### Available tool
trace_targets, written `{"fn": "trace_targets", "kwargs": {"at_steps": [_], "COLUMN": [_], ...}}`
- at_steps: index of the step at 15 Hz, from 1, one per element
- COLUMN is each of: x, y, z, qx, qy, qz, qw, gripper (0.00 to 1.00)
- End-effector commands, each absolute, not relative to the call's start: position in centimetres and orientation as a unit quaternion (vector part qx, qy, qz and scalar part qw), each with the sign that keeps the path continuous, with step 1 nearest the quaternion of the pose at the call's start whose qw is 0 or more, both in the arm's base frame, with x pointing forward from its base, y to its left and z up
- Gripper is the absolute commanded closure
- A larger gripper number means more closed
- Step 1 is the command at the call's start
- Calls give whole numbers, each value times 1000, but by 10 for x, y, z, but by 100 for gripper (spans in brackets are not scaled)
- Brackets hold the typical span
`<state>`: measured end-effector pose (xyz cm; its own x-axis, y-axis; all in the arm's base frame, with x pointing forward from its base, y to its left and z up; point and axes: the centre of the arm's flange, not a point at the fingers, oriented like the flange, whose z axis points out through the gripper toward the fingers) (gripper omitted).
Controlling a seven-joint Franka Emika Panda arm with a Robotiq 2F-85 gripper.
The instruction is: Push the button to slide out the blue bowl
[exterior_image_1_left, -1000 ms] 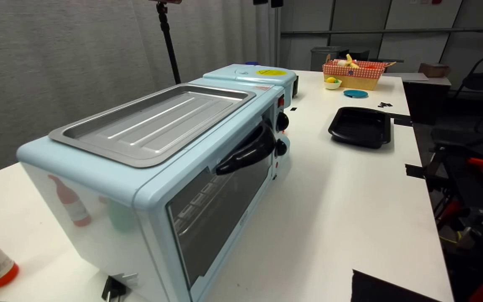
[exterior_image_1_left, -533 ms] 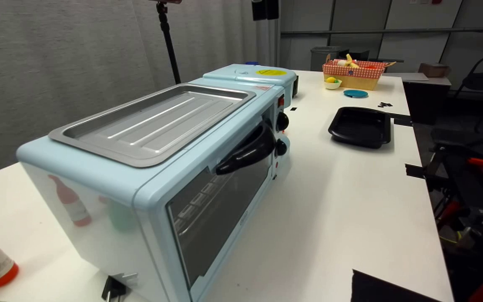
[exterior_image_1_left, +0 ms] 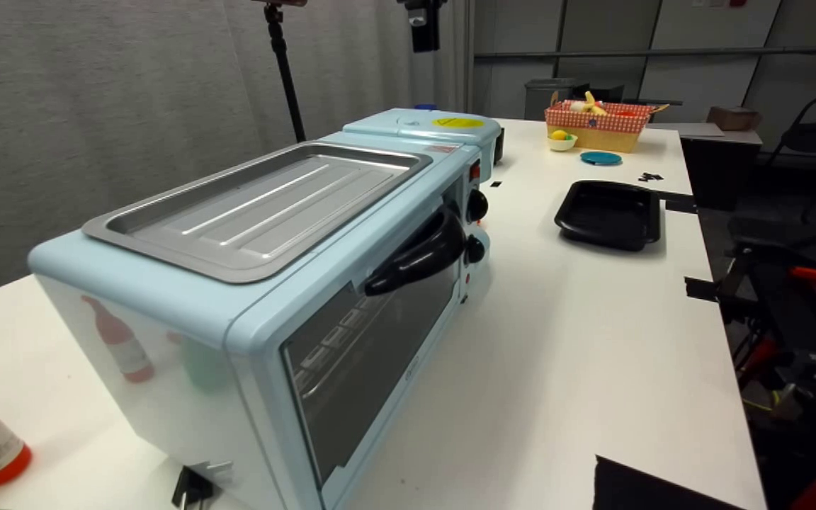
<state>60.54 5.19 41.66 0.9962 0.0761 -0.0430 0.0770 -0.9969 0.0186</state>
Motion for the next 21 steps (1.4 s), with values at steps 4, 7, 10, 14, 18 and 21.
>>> {"fn": "trace_targets", "kwargs": {"at_steps": [4,7,10,14,18,21], "x": [630,631,631,631,633,636], "y": [52,52,50,51,50,49], "z": [399,391,385,377,370,367], "qx": [999,999,999,999,999,999], "qy": [39,41,38,40,40,39], "qz": [-11,-15,-19,-26,-28,-26], "qw": [15,17,15,16,17,18], "gripper": [100,100,100,100,100,100]}}
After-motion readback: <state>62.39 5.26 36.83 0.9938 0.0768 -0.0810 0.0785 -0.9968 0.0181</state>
